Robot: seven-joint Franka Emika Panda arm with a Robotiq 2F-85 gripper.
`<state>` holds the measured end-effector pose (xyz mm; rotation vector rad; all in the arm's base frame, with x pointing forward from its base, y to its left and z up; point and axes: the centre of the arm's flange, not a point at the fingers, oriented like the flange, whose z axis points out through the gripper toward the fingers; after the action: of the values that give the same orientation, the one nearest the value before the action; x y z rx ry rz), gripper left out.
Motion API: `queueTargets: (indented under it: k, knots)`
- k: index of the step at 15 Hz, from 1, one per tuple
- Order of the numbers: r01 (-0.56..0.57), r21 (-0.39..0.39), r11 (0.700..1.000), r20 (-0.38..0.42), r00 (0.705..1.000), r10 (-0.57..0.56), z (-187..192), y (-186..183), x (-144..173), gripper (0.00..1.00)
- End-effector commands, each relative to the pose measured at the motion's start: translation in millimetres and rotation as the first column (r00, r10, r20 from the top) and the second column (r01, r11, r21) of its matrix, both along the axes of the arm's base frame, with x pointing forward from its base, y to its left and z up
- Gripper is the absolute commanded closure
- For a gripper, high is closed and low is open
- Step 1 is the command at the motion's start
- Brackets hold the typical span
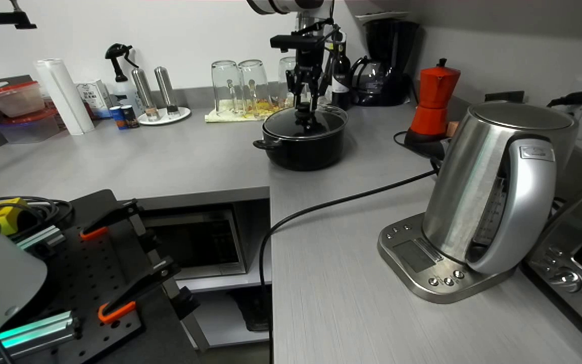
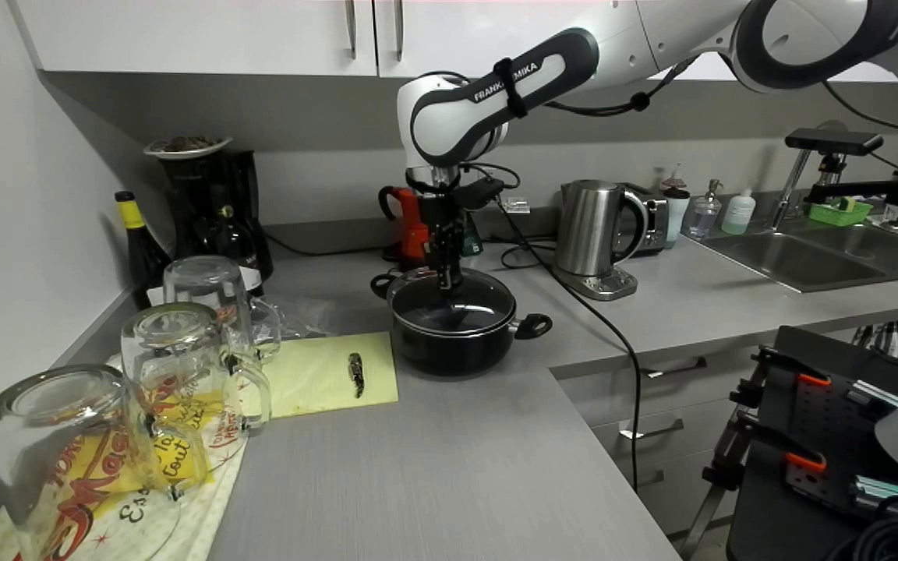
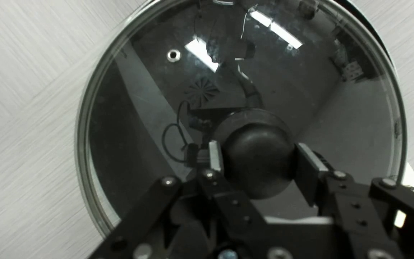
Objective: Place the lid on the pot
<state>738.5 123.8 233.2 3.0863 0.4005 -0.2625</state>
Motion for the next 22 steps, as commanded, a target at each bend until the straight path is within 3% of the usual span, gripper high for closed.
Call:
queueTargets:
  k: [1,22]
  knots:
    - [0.01,0.035,0.999,-0.012,1.0,-0.01,12,0,1,0.75]
    - [0.035,0.078,0.996,-0.018,0.999,-0.033,8,-16,-24,0.75]
